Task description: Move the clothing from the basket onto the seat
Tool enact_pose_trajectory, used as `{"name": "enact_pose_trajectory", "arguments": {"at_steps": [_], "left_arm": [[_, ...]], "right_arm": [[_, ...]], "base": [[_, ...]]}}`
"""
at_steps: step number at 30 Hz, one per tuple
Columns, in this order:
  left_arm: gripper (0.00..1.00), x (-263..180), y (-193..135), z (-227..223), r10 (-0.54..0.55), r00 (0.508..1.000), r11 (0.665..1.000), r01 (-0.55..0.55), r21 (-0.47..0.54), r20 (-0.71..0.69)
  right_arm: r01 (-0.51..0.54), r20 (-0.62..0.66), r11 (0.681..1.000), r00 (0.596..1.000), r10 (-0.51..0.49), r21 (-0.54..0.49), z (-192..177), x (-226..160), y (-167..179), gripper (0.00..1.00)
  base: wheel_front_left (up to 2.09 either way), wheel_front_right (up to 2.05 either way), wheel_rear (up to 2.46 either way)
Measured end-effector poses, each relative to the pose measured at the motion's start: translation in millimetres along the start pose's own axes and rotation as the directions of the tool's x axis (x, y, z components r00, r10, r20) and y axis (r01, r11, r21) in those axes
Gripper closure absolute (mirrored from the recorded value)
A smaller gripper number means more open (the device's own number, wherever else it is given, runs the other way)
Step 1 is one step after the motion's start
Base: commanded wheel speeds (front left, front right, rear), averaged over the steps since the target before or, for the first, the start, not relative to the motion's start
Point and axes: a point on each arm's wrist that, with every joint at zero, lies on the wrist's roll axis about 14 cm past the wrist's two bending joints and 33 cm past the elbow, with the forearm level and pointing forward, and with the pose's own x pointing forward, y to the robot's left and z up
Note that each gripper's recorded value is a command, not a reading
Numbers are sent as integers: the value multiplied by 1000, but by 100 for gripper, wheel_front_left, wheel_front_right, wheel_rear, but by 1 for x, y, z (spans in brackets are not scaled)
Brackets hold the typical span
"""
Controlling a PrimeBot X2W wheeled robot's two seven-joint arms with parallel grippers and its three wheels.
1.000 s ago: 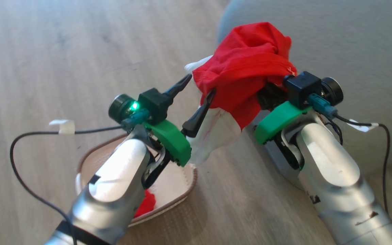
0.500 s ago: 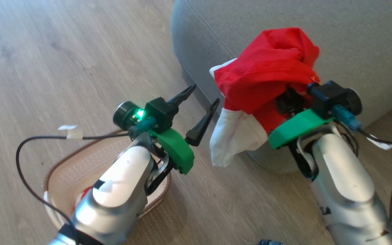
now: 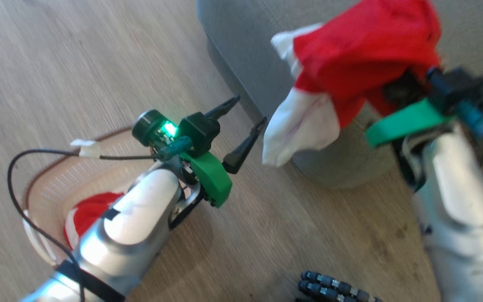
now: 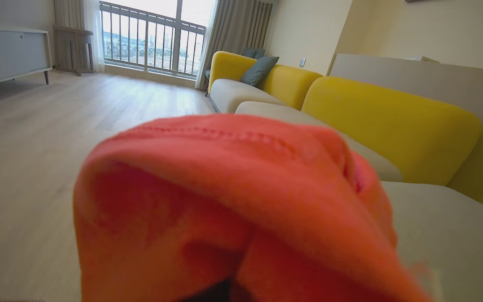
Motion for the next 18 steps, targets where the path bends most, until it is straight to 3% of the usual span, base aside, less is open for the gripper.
{"name": "enact_pose_trajectory", "arguments": {"at_steps": [11,18], "left_arm": [[0,-9,47,-44,29,999,999,-30,-41,-37],[0,-16,69,-62,44,998,997,-47,-61,-44]], "right_arm": [[47,30,987,999,-43,-152,15,76,-37,100],[128,59,959,991,-117,-251,27,123,-75,100]], "base": [[0,0,0],[0,0,0]]}}
